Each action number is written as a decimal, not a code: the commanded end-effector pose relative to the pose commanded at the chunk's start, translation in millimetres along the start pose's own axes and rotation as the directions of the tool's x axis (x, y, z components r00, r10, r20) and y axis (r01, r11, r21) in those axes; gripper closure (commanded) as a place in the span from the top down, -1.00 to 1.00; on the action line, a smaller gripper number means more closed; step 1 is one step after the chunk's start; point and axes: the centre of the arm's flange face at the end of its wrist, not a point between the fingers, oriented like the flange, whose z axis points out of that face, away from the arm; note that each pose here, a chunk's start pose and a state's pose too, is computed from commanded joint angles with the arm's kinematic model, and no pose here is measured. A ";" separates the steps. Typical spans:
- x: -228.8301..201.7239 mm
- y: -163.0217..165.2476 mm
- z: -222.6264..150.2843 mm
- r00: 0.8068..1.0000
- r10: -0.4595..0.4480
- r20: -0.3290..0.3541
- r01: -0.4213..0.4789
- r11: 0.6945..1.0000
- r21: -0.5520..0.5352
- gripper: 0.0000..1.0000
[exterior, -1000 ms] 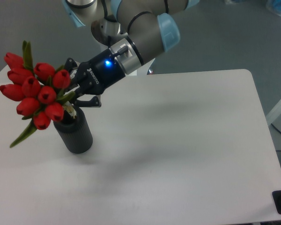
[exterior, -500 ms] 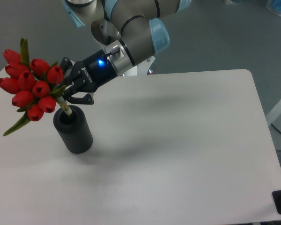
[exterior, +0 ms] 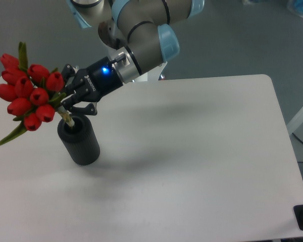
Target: Insert the flowers into the vase
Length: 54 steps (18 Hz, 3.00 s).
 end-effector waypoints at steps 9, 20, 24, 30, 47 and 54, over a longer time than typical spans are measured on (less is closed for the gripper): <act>-1.3 42.5 3.6 0.999 0.041 -0.007 -0.041 0.999 -0.002 -0.67; 0.8 86.6 9.8 0.997 0.077 -0.022 -0.077 0.997 -0.004 -0.11; -2.5 94.4 7.9 0.998 0.058 -0.018 -0.058 0.998 -0.005 0.29; -13.5 105.0 -7.4 0.999 0.035 0.013 -0.035 0.999 -0.003 0.52; -48.4 125.7 -94.9 0.983 -0.029 0.183 0.024 0.999 0.033 1.00; -113.3 116.9 -146.0 0.968 -0.016 0.251 0.006 0.999 0.039 1.00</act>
